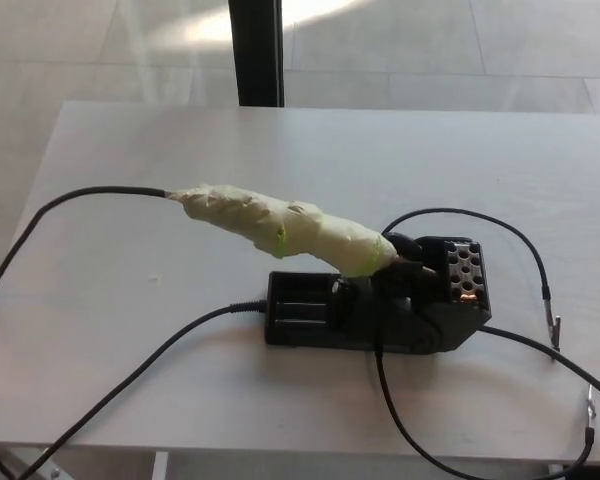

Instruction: Use the left hand of the robot to grab the soldering gun kept on the middle of the table and pull it out of its base and keep it on the left side of the base

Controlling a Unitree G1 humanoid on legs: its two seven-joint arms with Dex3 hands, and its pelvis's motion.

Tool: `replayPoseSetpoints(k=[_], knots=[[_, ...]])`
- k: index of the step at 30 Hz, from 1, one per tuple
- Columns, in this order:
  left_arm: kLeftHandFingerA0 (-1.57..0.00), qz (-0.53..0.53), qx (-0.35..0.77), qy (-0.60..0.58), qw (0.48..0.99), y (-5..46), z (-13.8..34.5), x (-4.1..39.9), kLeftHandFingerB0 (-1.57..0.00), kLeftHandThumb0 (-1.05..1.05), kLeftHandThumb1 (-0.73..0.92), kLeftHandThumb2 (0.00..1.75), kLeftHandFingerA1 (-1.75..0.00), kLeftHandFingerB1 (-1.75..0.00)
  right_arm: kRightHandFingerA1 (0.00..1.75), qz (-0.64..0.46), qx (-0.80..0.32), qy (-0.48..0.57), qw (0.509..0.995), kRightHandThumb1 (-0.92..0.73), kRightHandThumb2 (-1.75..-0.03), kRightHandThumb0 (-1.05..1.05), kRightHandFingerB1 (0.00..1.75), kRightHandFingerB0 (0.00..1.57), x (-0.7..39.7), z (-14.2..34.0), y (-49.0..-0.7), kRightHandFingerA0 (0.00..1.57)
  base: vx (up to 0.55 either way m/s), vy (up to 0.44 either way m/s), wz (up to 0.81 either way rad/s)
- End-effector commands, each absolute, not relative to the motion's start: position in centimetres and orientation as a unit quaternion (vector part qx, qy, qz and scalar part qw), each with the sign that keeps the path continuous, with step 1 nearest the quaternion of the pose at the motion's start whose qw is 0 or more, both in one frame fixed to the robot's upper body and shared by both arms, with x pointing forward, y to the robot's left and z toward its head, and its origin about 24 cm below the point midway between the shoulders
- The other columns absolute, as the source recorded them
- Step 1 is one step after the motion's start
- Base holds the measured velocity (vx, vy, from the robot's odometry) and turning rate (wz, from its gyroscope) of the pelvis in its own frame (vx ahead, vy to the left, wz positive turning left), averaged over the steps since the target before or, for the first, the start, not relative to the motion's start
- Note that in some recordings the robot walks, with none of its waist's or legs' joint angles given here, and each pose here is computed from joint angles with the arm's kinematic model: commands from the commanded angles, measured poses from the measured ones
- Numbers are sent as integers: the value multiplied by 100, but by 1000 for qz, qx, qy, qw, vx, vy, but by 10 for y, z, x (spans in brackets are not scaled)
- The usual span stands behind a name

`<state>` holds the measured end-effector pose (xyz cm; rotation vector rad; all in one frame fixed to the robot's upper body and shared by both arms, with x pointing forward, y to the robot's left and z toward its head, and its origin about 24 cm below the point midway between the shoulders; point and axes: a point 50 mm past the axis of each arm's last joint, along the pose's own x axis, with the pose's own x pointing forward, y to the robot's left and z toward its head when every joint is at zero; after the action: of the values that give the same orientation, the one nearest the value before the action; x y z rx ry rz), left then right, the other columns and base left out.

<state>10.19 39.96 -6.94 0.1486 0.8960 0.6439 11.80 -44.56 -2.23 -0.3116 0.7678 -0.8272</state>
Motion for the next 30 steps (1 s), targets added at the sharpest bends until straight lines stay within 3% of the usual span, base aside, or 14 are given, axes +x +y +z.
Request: replayPoseSetpoints(k=[1, 7, 15, 17, 20, 21, 23, 24, 25, 26, 27, 28, 29, 30], knots=[[-50, 368, 50, 393, 841, 423, -49, 100, -41, -69, 53, 56, -101, -74, 161, -446, -132, 267, 844, -26, -123, -105, 175, 21, 122, 7, -465, 73, 0, 0, 0], [-95, 471, 91, 331, 813, 465, 12, 124, -50, -67, 68, 61, -100, -78, 153, -444, -143, 275, 841, -26, -123, -105, 174, 21, 122, 7, -465, 85, 0, 0, 2], [-60, 512, 170, 205, 817, 503, 121, 162, -19, -73, 63, 60, -107, -80, 132, -392, -145, 314, 853, -17, -122, -105, 144, 66, 115, 1, -464, 114, 0, 0, 0], [-74, 509, 186, 183, 820, 503, 142, 175, -24, -77, 48, 97, -101, -74, 168, -410, -166, 324, 837, -34, -115, -105, 162, 28, 118, 4, -466, 60, 0, 0, 0], [-76, 509, 188, 169, 823, 501, 150, 183, -15, -86, 65, 60, -111, -93, 173, -431, -176, 324, 824, -27, -121, -105, 158, 21, 117, 6, -468, 57, 0, 0, 0], [-76, 504, 204, 159, 824, 499, 157, 188, -14, -89, 67, 60, -112, -96, 143, -436, -173, 324, 822, -6, -120, -101, 97, 0, 117, 7, -469, 89, 0, 0, 0], [-77, 478, 218, 104, 844, 485, 176, 210, -21, -105, 69, 62, -124, -115, 175, -453, -132, 313, 824, -25, -137, -101, 134, 4, 113, 5, -470, 44, 0, 0, 0], [-101, 459, 240, 80, 852, 478, 184, 217, -21, -105, 69, 63, -121, -114, 175, -455, -125, 315, 823, -24, -141, -97, 130, 1, 112, 4, -469, 48, 0, 0, 0], [-121, 420, 292, 43, 858, 456, 207, 235, -31, -93, 48, 99, -120, -84, 162, -454, -122, 316, 824, -17, -132, -103, 100, 0, 110, 2, -469, 117, 0, 0, 0], [-116, 395, 303, 13, 867, 441, 219, 244, -22, -87, 64, 58, -124, -87, 159, -453, -128, 315, 824, -13, -126, -94, 102, 10, 111, 3, -468, 122, 0, 0, 0], [-81, 361, 328, -21, 873, 427, 230, 251, -21, -72, 63, 60, -120, -71, 153, -450, -132, 316, 825, -37, -141, -105, 113, 22, 112, 3, -468, 100, 0, 0, 0], [-10, 328, 372, -45, 867, 414, 239, 256, -19, -66, 65, 59, -97, -57, 173, -449, -133, 317, 825, -21, -133, -105, 154, 22, 113, 3, -468, 66, 0, 0, 0], [-15, 306, 388, -66, 867, 403, 245, 260, -25, -52, 60, 59, -66, -44, 146, -440, -139, 320, 828, -2, -115, -91, 101, 16, 114, 3, -467, 106, 0, 0, 0], [-20, 263, 410, -103, 867, 384, 256, 270, -21, -47, 51, 74, -55, -46, 136, -422, -141, 326, 834, 3, -109, -83, 98, 18, 115, 2, -466, 98, 0, 0, 0]])
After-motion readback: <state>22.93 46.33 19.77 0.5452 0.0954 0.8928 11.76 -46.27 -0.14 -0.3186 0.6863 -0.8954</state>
